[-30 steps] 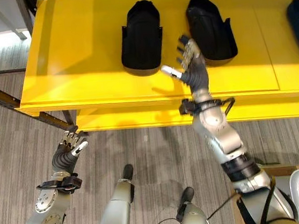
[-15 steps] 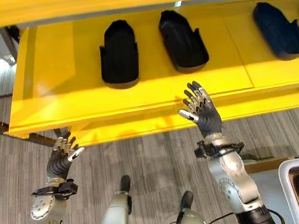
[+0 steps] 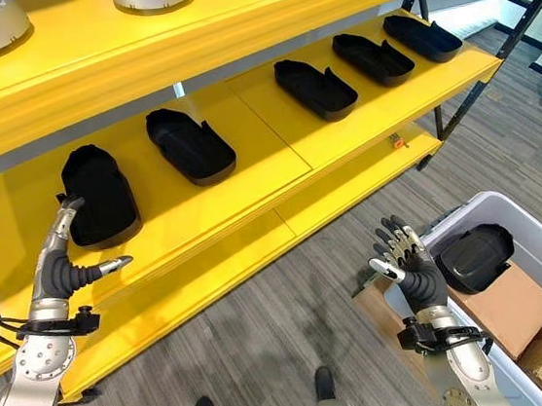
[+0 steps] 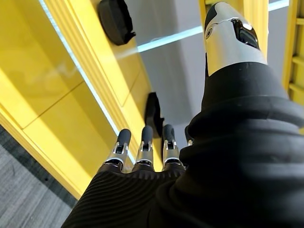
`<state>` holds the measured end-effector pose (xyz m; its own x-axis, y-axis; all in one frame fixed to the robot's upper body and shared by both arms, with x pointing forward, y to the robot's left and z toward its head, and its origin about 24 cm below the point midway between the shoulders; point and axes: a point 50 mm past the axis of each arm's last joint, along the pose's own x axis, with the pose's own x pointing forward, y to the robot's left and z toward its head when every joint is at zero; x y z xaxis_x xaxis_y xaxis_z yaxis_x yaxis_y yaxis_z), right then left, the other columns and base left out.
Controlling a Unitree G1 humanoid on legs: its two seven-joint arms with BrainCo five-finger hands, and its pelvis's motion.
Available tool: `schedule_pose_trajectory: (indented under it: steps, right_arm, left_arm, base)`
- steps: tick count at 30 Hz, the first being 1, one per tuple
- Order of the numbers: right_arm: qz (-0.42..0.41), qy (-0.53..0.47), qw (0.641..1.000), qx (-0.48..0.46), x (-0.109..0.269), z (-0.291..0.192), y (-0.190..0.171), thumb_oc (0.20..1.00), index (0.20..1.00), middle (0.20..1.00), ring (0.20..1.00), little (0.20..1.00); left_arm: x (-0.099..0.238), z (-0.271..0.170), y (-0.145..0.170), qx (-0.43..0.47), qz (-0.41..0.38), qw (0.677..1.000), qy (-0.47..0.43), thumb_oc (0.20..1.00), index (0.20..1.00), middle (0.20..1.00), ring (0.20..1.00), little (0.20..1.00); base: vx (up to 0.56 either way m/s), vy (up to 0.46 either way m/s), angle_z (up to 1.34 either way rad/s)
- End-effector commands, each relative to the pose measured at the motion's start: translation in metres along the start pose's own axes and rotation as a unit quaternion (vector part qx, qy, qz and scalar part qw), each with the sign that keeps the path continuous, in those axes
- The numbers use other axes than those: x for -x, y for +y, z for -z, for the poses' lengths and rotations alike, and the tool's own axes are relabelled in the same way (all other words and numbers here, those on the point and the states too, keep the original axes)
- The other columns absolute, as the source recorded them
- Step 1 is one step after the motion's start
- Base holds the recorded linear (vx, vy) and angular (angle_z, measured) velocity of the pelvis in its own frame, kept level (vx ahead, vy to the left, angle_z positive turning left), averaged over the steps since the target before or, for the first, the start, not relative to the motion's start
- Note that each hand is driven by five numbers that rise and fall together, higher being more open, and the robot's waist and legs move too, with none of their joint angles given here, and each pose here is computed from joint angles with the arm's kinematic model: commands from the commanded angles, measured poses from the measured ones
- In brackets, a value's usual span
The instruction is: Move parts from the plastic box to the shelf.
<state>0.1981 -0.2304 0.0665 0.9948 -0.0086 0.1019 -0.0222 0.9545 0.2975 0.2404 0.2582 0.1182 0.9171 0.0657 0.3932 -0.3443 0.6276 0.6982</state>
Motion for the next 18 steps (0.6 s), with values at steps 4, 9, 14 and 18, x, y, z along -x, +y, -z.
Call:
schedule_pose_trajectory:
  steps: [4,9,14,18]
  right_arm:
    - [0.0,-0.093,0.995,-0.022,-0.006,-0.029,0.001,1.0,1.0,1.0,1.0,1.0]
    - [0.017,-0.099,0.995,-0.025,-0.004,-0.03,-0.002,1.0,1.0,1.0,1.0,1.0]
    - [0.03,-0.107,0.993,-0.029,-0.004,-0.031,-0.003,1.0,1.0,1.0,1.0,1.0]
    - [0.033,-0.107,0.993,-0.032,-0.005,-0.03,-0.004,1.0,1.0,1.0,1.0,1.0]
  left_arm:
    - [-0.007,0.003,0.016,-0.113,-0.035,0.992,-0.034,1.0,1.0,1.0,1.0,1.0]
    - [-0.01,0.008,0.015,-0.157,-0.032,0.987,-0.029,1.0,1.0,1.0,1.0,1.0]
    - [-0.014,0.013,0.014,-0.189,-0.03,0.981,-0.024,1.0,1.0,1.0,1.0,1.0]
    - [-0.014,0.017,0.011,-0.208,-0.017,0.978,-0.019,1.0,1.0,1.0,1.0,1.0]
  base:
    - [-0.01,-0.003,-0.07]
    - [-0.01,-0.007,-0.06]
    - [0.0,-0.003,-0.05]
    - [0.0,0.0,0.0]
